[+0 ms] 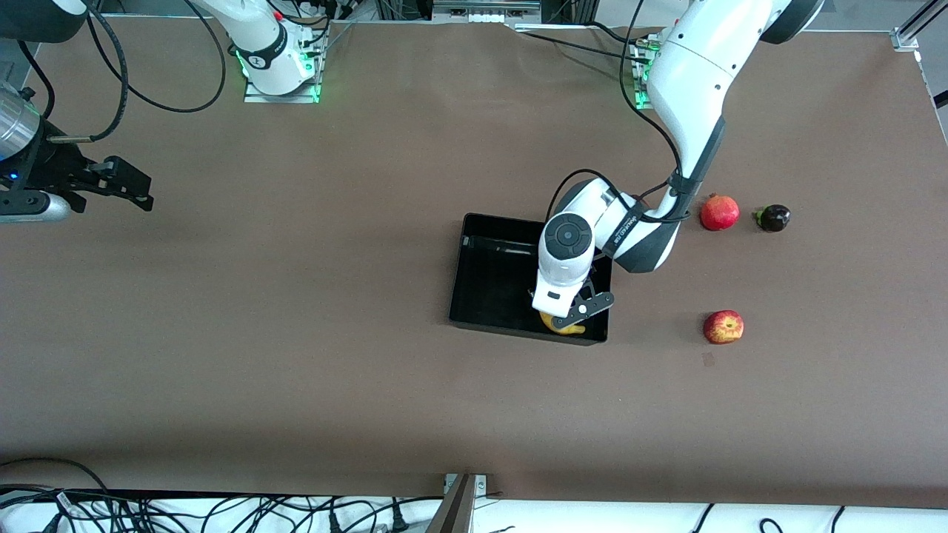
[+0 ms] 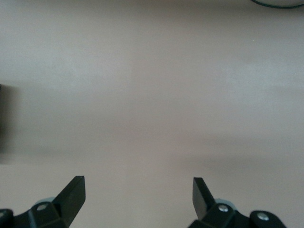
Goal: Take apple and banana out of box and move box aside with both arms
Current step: 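Move the left gripper back into the tray over the banana, then grasp the yellow banana with the left gripper and lift it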
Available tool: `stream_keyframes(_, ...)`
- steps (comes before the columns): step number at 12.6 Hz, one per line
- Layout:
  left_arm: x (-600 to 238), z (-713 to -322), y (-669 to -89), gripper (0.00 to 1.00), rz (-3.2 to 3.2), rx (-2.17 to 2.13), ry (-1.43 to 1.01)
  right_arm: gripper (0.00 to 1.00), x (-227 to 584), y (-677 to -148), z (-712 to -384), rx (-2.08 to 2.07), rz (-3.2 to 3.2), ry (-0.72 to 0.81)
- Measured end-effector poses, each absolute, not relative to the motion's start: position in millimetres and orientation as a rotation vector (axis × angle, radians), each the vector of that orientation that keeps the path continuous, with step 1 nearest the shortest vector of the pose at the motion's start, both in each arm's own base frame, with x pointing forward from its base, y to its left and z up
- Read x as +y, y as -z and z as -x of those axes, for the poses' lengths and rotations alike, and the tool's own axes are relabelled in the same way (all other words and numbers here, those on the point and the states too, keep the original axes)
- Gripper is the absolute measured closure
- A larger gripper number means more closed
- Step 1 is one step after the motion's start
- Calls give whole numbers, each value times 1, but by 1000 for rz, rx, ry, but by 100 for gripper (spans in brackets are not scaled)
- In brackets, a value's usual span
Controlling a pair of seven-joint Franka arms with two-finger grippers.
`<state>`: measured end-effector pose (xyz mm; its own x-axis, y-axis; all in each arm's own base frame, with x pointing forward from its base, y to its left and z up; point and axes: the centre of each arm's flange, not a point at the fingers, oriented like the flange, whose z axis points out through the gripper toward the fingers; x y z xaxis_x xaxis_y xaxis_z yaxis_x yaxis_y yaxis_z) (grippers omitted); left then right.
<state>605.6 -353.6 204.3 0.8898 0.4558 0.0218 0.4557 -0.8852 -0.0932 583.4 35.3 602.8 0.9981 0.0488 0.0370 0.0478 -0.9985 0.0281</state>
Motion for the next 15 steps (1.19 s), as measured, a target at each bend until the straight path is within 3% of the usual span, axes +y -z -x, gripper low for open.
stream_keyframes(6, -372, -598, -206, 0, 2999, -783, -11, 0, 35, -603, -583, 75, -3113, -59)
stream_keyframes(12, -375, -587, -170, 0, 3034, -788, -4, 0, 35, -603, -583, 75, -3113, -59)
stream_keyframes(15, -376, -588, -172, 33, 3041, -795, 6, 0, 35, -603, -583, 75, -3113, -59)
